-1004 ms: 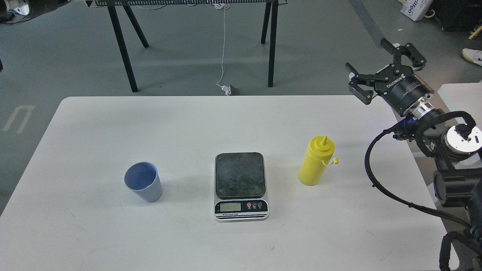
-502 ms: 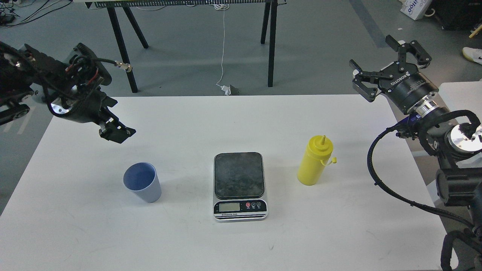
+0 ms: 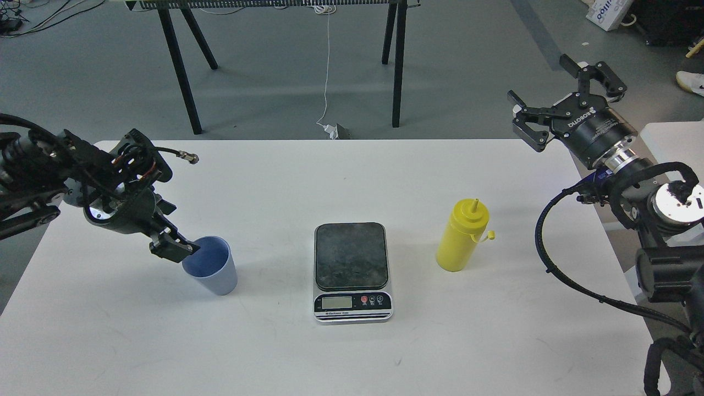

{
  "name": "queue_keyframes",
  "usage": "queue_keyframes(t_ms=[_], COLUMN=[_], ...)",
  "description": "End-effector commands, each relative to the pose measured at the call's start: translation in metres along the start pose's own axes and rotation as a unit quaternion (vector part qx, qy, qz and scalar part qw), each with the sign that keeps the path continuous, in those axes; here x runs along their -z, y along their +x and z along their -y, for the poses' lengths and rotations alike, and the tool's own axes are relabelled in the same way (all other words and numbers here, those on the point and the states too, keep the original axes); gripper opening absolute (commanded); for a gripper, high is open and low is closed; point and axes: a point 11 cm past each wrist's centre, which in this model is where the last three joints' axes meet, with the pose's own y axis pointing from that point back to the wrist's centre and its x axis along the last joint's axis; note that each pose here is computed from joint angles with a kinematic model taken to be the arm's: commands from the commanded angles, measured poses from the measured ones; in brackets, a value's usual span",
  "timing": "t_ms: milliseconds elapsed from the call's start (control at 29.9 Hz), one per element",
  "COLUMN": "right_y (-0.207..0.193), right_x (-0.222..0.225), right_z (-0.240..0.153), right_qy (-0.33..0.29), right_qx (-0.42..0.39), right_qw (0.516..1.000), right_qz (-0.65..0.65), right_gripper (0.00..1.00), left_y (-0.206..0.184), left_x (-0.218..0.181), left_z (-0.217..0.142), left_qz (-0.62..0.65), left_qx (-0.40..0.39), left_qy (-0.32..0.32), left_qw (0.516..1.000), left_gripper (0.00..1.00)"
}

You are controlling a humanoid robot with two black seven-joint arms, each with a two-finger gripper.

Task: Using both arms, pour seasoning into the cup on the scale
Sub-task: 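Lower the left gripper onto the blue cup and grasp its rim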

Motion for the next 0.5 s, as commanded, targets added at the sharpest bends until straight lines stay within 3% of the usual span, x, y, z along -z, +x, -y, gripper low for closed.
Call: queue_keyframes(t_ms=[0, 469], right_y=[0.000, 0.001], right_x=[0.000, 0.002], right_z=[0.000, -0.002], right_qy=[0.000, 0.002], right_qx=[0.000, -0.002], right_qw=[1.000, 1.000], right_qz=[0.000, -0.001], right_gripper=[0.99, 0.99], left_y=[0.001, -0.018], left_x=[-0.005, 0.001], left_z=[0.010, 0.036], left_qz=[-0.006, -0.038], left_qx=[-0.005, 0.019], left_qy=[-0.011, -0.008], left_qw=[1.000, 0.999], left_gripper=[1.00, 0.99])
